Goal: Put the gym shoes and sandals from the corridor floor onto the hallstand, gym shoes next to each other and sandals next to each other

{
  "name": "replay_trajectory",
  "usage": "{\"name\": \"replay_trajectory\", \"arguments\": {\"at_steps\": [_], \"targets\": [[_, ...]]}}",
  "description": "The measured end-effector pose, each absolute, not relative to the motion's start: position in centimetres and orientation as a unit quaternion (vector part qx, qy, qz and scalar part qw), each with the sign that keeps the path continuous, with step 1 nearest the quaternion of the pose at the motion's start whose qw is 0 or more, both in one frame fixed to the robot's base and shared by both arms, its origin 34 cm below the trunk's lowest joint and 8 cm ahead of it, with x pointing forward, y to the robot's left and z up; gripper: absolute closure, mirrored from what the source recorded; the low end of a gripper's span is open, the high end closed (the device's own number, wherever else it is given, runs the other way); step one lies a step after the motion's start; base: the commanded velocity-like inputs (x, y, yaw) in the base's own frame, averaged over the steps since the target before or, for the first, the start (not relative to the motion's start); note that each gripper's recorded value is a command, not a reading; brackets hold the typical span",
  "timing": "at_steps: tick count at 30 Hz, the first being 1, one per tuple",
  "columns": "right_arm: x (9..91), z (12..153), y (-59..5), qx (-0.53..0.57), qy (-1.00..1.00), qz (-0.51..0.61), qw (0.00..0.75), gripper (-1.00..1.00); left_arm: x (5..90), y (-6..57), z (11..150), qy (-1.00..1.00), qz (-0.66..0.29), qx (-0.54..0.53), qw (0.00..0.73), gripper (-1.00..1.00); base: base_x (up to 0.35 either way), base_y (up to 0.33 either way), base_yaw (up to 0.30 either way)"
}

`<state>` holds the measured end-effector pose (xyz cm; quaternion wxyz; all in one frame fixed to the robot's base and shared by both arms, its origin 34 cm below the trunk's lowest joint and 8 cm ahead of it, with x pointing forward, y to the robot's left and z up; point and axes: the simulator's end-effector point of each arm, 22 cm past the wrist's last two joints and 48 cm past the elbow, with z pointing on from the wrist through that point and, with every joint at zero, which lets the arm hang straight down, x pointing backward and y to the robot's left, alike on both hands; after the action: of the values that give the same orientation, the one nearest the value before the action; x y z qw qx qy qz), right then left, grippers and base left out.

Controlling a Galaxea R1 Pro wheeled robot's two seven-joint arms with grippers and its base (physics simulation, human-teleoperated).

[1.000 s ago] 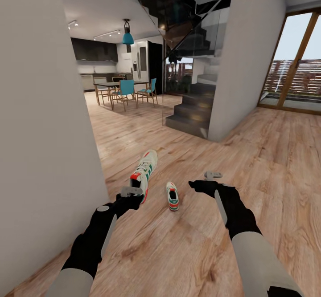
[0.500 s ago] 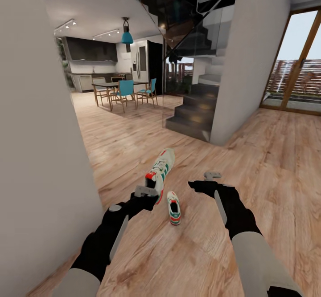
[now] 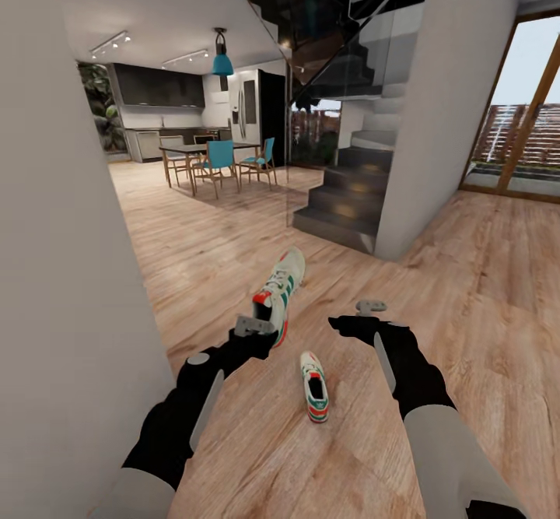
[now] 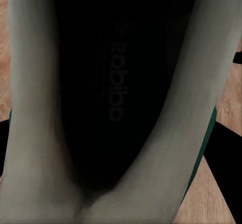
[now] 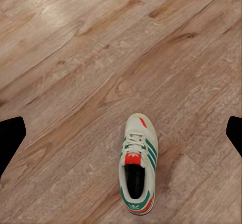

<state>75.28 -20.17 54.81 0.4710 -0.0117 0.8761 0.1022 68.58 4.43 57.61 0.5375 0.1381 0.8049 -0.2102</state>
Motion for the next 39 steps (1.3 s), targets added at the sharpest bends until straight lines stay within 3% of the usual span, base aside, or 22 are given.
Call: {"name": "replay_trajectory", "arguments": {"at_steps": [13,24,39], "targets": [[75.3,54.8,-20.2,-0.011,0.876,0.103,0.471,-1.0,74.1,4.9,66.6,0.797,-0.19,0.134,0.558,1.0,0.009,0.004,0.0],[75.3,54.8,-20.2,-0.011,0.876,0.103,0.471,-1.0,77.9,10.0,70.8,0.805,-0.118,0.024,0.581,1.0,0.0,0.0,0.0],[75.3,54.8,-20.3,-0.011,0.876,0.1,0.471,-1.0,77.5,8.4,70.7,0.805,-0.11,0.045,0.582,1.0,0.085,0.014,0.0]]}}
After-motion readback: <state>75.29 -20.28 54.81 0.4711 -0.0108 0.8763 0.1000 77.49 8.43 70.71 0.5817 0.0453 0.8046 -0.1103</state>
